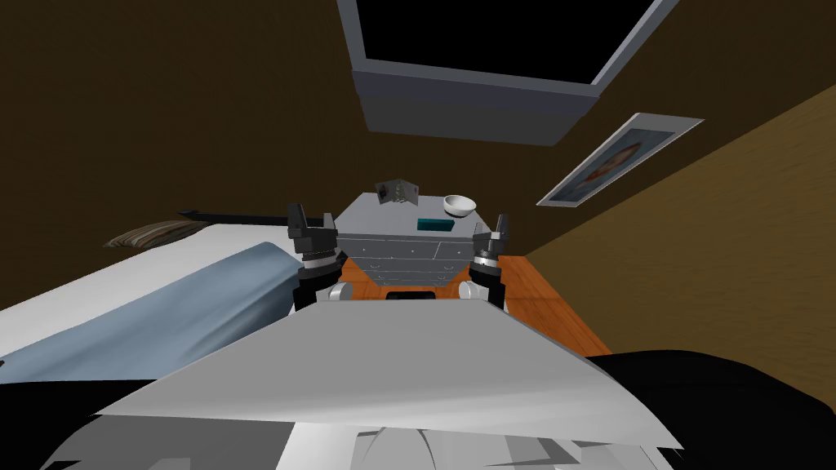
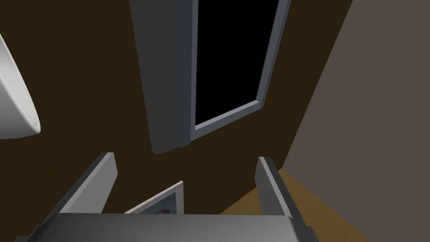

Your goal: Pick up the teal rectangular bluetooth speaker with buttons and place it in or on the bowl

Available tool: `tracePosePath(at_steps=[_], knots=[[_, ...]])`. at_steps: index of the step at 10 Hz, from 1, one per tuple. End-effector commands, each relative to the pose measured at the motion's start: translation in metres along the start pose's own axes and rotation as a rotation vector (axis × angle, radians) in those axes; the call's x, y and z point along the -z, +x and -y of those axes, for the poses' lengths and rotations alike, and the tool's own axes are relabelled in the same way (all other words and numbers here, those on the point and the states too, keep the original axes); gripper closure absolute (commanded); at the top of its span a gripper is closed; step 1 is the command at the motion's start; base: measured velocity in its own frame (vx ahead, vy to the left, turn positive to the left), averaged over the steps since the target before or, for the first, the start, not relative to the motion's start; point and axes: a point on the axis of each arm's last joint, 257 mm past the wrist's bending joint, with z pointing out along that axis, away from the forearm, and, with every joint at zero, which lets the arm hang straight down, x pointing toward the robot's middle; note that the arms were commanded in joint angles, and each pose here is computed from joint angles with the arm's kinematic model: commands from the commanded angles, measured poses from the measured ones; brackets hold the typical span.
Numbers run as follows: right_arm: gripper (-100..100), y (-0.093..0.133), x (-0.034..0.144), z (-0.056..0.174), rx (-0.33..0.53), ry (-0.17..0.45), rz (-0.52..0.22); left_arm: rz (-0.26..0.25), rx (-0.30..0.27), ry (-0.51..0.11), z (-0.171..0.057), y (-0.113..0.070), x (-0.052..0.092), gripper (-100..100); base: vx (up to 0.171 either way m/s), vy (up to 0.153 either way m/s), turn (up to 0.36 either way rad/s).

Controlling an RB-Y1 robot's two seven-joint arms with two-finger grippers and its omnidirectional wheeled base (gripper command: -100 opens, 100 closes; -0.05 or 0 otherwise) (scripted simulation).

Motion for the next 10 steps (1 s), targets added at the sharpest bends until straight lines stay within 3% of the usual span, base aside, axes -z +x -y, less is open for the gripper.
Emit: tracePosePath(at_steps=[1,10], knots=[[-100,0.001,0.003,0.003,0.016,0.010,-0.032,0.000,0.000,0.000,0.000,0.000,0.000,0,-0.005,0.001,0.008],[-100,-0.013,0.028,0.030,0.116,0.090,-0.212,0.000,0.000,0.000,0.000,0.000,0.000,0,-0.019,0.001,0.010]])
